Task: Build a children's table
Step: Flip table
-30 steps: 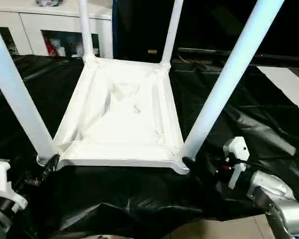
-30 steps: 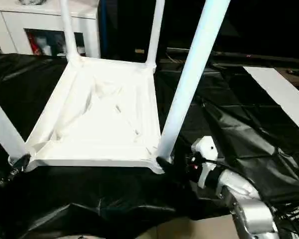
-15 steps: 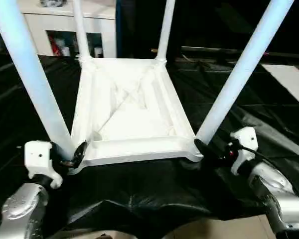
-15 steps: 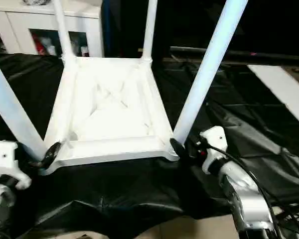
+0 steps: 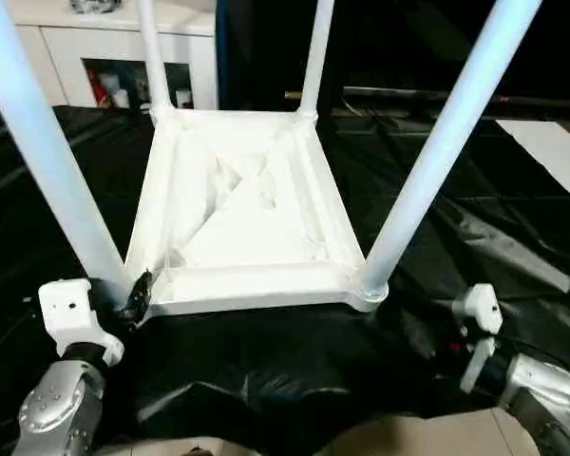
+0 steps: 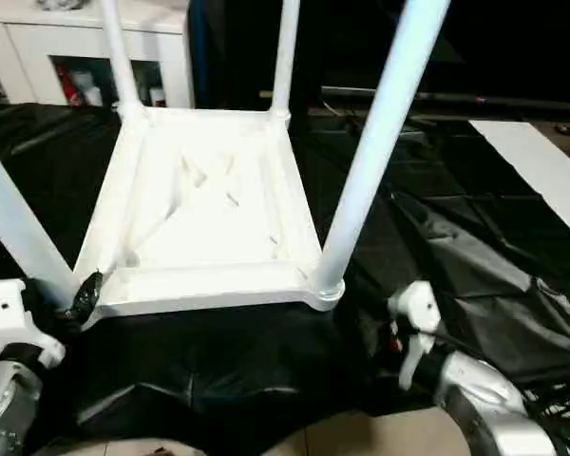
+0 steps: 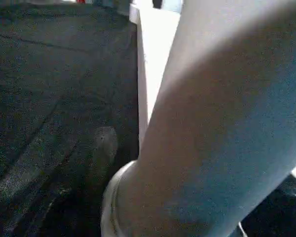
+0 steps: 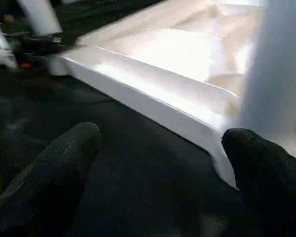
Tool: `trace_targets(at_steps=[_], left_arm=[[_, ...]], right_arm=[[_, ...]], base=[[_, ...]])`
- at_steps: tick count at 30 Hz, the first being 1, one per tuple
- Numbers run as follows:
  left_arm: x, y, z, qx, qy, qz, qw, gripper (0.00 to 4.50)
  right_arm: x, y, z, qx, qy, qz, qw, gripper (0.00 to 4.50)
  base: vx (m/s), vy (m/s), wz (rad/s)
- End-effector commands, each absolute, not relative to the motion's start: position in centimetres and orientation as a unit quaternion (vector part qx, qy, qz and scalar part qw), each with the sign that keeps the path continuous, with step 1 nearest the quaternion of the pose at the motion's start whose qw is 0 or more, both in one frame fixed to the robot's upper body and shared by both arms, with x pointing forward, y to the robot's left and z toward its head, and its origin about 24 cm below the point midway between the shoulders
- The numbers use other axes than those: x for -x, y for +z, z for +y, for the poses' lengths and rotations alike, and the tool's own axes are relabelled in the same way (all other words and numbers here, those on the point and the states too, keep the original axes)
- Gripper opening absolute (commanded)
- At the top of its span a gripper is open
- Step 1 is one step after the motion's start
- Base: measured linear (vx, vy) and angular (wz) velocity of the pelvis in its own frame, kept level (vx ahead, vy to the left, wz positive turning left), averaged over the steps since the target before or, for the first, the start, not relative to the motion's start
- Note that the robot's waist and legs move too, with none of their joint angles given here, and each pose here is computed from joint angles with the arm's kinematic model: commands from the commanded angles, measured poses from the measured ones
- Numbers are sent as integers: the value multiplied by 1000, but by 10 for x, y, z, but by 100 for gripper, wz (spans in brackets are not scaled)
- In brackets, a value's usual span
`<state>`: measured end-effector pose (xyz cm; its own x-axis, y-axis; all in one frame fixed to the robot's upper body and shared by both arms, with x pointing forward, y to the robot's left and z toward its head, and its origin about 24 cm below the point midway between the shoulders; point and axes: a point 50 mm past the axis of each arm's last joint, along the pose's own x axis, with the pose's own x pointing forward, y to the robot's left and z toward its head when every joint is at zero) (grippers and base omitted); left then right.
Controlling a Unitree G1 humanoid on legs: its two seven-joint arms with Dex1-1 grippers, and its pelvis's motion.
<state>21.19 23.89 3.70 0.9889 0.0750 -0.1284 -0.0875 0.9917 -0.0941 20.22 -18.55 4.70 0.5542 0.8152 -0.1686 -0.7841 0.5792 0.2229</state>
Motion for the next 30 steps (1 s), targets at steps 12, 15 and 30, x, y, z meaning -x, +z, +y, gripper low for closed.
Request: trace_targets(at_steps=[12,15,30], left_arm=[[-216,48,226,106,18,34,994,304],[-218,49,218,147,-11,40,988,304],[-238,62,195,251,-50,42,966,304]], right_arm=[[-235,42,-150,-48,471,124,872,450],[-234,44,-145,-55,487,123,863,450],[-239,48,-135,-98,483,122,862,450]], base=[[0,0,0],[0,0,0],[0,0,0]])
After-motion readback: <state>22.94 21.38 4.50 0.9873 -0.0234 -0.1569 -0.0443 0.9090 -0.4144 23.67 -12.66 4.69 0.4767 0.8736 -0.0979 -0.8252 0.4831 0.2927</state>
